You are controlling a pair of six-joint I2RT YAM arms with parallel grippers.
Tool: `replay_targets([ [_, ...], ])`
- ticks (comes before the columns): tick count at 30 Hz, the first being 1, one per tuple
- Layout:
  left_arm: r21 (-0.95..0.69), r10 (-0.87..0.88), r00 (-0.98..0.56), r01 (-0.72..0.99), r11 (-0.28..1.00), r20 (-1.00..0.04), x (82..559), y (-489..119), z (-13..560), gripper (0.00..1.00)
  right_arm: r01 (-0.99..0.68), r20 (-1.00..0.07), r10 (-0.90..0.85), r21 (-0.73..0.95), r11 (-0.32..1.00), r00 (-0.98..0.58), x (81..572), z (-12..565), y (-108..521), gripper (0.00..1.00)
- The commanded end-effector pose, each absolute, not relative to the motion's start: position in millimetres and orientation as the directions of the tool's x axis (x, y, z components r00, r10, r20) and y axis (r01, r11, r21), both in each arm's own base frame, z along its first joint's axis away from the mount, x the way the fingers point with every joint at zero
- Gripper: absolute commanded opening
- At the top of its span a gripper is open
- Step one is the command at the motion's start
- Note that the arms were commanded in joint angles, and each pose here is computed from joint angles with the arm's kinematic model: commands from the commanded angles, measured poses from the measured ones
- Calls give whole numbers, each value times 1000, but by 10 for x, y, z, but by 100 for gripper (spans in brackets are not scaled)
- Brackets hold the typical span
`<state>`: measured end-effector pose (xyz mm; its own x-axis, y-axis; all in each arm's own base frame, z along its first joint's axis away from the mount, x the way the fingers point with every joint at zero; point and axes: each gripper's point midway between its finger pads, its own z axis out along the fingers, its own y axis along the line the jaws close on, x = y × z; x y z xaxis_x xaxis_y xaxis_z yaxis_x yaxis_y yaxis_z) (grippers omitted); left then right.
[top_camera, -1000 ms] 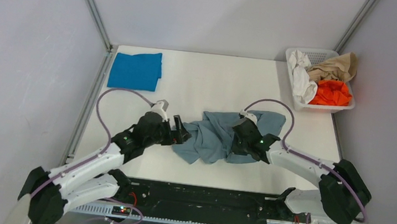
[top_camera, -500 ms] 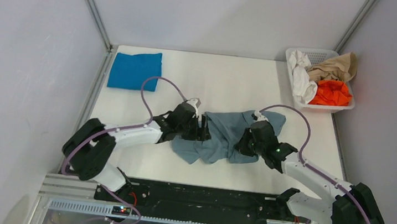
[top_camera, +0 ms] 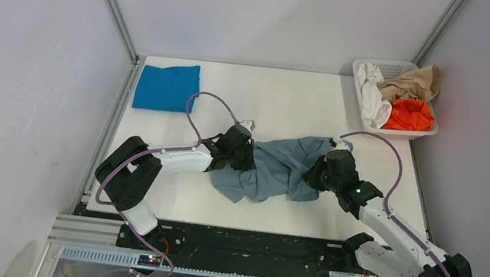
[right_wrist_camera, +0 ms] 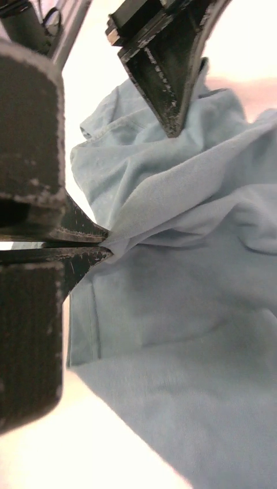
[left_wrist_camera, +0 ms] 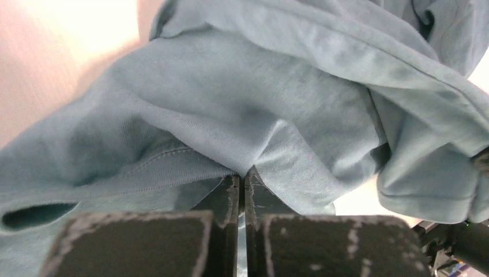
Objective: Fold and stack the t-shirts
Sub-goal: Flatten out the tshirt
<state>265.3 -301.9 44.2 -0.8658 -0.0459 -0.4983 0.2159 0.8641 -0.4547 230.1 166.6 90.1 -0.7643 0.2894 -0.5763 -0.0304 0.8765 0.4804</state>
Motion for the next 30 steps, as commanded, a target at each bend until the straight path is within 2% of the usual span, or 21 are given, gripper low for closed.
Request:
replay_targets([
  [1,-439,-114,-773,226,870,-624,2821,-2912,893,0,60,-643,373,454,889,-669,2443,1088,1258,0],
  [4,-375,-171,-673,169,911,-719,2884,-2551,1231,0,163,-681,439,432,887,-585,2530,1267,848,0],
  [8,-381,-264,-512,137,914,-818,2866,-2072,1926,0,184,-731,506,479,859,-458,2604,1782,525,0],
  [12,-442,-377,-313,171,880,-872,2754,-1645,2892,0,58,-754,536,559,827,-379,2609,2476,543,0],
  [15,-427,-392,-193,202,881,-900,2604,-1403,3433,0,-33,-793,537,568,822,-289,2576,3093,540,0],
  [18,-440,-441,-52,231,868,-896,2366,-1117,4058,0,-92,-825,526,552,829,-208,2497,3577,532,0],
  [22,-430,-455,86,212,878,-886,2045,-688,4570,0,-145,-871,484,492,858,-89,2283,4217,482,0],
  [26,-454,-489,192,200,868,-851,1681,-283,4949,0,-149,-898,439,430,890,34,1928,4830,386,0],
  [30,-481,-541,270,260,837,-797,1313,-29,5226,0,-131,-903,415,401,907,114,1633,5164,304,0],
])
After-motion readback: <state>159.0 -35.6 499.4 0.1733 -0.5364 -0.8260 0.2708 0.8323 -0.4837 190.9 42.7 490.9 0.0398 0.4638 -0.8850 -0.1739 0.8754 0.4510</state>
